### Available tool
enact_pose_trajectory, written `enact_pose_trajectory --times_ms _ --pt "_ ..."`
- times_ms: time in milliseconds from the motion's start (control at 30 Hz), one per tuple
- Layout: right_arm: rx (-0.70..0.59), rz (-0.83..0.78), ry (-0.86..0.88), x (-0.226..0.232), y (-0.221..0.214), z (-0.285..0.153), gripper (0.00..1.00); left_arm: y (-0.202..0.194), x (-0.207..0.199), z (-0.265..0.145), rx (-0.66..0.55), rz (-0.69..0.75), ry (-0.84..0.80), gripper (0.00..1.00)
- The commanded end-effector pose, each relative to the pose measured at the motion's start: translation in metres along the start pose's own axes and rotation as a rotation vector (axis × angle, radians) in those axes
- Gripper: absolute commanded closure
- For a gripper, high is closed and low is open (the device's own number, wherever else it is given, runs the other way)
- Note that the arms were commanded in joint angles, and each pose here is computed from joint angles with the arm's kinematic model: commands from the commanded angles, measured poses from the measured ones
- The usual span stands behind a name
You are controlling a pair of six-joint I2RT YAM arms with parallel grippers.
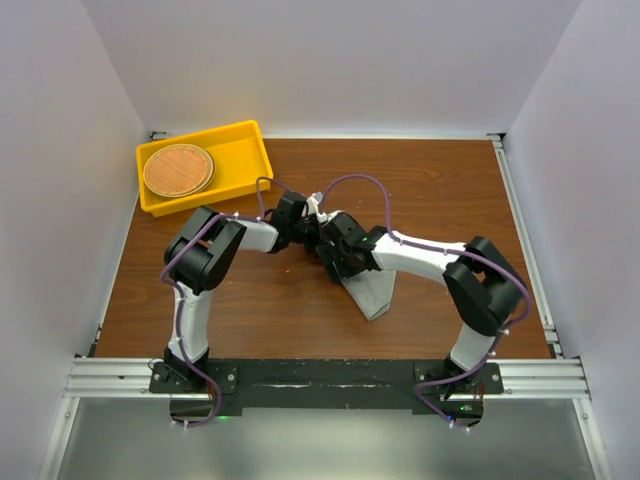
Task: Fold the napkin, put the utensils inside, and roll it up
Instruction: Roll the napkin with the utensil
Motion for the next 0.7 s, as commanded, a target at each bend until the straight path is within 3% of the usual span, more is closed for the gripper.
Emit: enact_pose_trajectory --times_ms 0,133,233,267,367,467,667 --pt "-0.088 -0.042 -0.102 0.000 0.013 0.006 0.28 0.002 0.004 -0.010 0.004 -0.057 0.095 0.96" --pt "-0.077 -0.059 -0.173 -0.010 -0.003 0.011 0.41 0.006 0.001 -0.016 -0.010 -0.089 0.102 0.95" --pt "-0.054 -0.060 -0.142 -0.009 -0.012 0.018 0.61 0.015 -0.002 -0.023 -0.042 -0.106 0.102 0.92" --pt "-0.048 -0.065 -0.118 -0.006 -0.014 0.020 0.80 0.021 -0.007 -0.029 -0.061 -0.096 0.095 0.88" --pt "-0.012 -0.036 -0.001 0.009 -0.017 0.021 0.98 0.042 -0.017 -0.049 -0.129 -0.029 0.116 0.79" --pt "0.005 -0.025 0.190 0.034 -0.013 0.017 1.00 0.061 -0.021 -0.078 -0.182 0.028 0.191 0.69" --pt "0.047 0.115 0.508 0.061 0.003 0.014 1.00 0.078 -0.029 -0.136 -0.290 0.086 0.305 0.57"
Point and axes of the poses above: each gripper's point midway between its finger pads, its own z axis out along the fingers, its own x axis along the line the jaws close on, y = z × x, the point moved 6 cm from there along -z, back along the fingers, and after that the axes turned 9 degrees about z, right-handed, at the moved point
